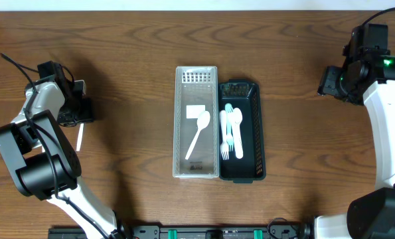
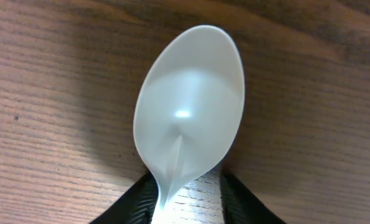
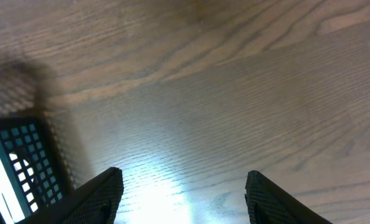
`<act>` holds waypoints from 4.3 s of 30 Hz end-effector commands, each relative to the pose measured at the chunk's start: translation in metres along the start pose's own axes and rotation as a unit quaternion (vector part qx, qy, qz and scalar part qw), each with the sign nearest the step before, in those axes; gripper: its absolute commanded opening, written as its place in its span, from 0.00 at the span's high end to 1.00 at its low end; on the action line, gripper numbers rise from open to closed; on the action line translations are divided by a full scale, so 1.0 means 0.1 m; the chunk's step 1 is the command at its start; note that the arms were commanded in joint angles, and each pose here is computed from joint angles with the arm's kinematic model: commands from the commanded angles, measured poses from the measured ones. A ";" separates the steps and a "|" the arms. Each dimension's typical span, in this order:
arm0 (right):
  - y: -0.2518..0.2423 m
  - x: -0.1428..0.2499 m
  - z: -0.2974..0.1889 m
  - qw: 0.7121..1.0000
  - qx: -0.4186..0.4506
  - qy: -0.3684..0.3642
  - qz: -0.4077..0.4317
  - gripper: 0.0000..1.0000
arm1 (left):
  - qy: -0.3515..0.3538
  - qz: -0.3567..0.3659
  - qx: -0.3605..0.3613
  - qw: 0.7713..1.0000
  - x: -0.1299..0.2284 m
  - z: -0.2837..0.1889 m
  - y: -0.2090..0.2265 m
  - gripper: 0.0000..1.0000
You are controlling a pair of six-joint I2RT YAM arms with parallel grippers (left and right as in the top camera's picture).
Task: Pack container
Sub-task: 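Grasp another white spoon with the left gripper, then carry the spoon into the white basket and release it, then move the left gripper to the lower-left spoon and grasp it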
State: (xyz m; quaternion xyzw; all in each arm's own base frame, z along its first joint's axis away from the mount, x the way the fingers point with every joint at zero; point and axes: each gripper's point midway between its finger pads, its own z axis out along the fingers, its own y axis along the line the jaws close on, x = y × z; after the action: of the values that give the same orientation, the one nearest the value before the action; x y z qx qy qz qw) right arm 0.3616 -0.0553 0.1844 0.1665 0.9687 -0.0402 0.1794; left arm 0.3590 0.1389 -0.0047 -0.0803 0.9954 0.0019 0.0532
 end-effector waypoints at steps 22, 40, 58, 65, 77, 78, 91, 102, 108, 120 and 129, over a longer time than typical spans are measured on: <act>-0.04 -0.03 -0.02 1.000 0.004 -0.004 0.001 0.33 | 0.030 -0.013 -0.004 0.999 0.18 0.12 0.01 0.94; -0.02 -0.11 -0.02 1.000 0.000 -0.020 0.002 0.32 | -0.194 0.056 0.066 0.977 0.04 -1.97 -1.91 0.94; -0.02 -0.09 -0.02 1.000 0.001 -0.018 -0.013 0.32 | -0.051 0.144 0.086 0.985 0.98 -1.21 -3.42 0.94; -0.02 -0.10 -0.02 1.000 0.001 -0.018 -0.021 0.32 | -0.026 0.158 0.064 0.985 0.98 -0.91 -3.43 0.88; -0.02 -0.10 -0.02 1.000 0.001 -0.019 -0.021 0.31 | -0.161 0.240 0.056 0.956 0.60 -1.86 -3.26 0.23; -0.02 -0.10 -0.02 1.000 0.001 -0.019 -0.021 0.32 | -0.183 0.225 0.038 0.956 0.53 -2.01 -3.11 0.19; -0.02 -0.10 -0.02 1.000 0.001 -0.019 -0.021 0.31 | -0.197 -0.204 -0.090 0.955 0.53 -2.60 -0.50 0.09; -0.02 -0.10 -0.02 1.000 0.001 -0.019 -0.021 0.31 | -0.097 -0.384 -0.064 0.916 0.91 -1.65 0.35 0.08; -0.02 -0.10 -0.02 1.000 0.001 -0.019 -0.021 0.31 | -0.054 -0.384 -0.063 0.920 0.99 -1.11 0.46 0.08; -0.02 -0.09 -0.02 1.000 0.001 -0.016 -0.026 0.30 | -0.009 -0.349 -0.063 0.935 0.87 -0.51 0.54 0.07; -0.02 -0.09 -0.02 1.000 0.001 -0.017 -0.026 0.31 | 0.006 -0.308 -0.025 0.951 0.79 -0.22 0.47 0.08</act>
State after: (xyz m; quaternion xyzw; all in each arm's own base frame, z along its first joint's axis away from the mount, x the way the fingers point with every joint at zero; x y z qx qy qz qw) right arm 0.3675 -0.0559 0.1867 0.1437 0.9700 -0.0439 0.1911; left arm 0.2723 0.1757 0.0182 -0.4044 0.9127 0.0247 0.0536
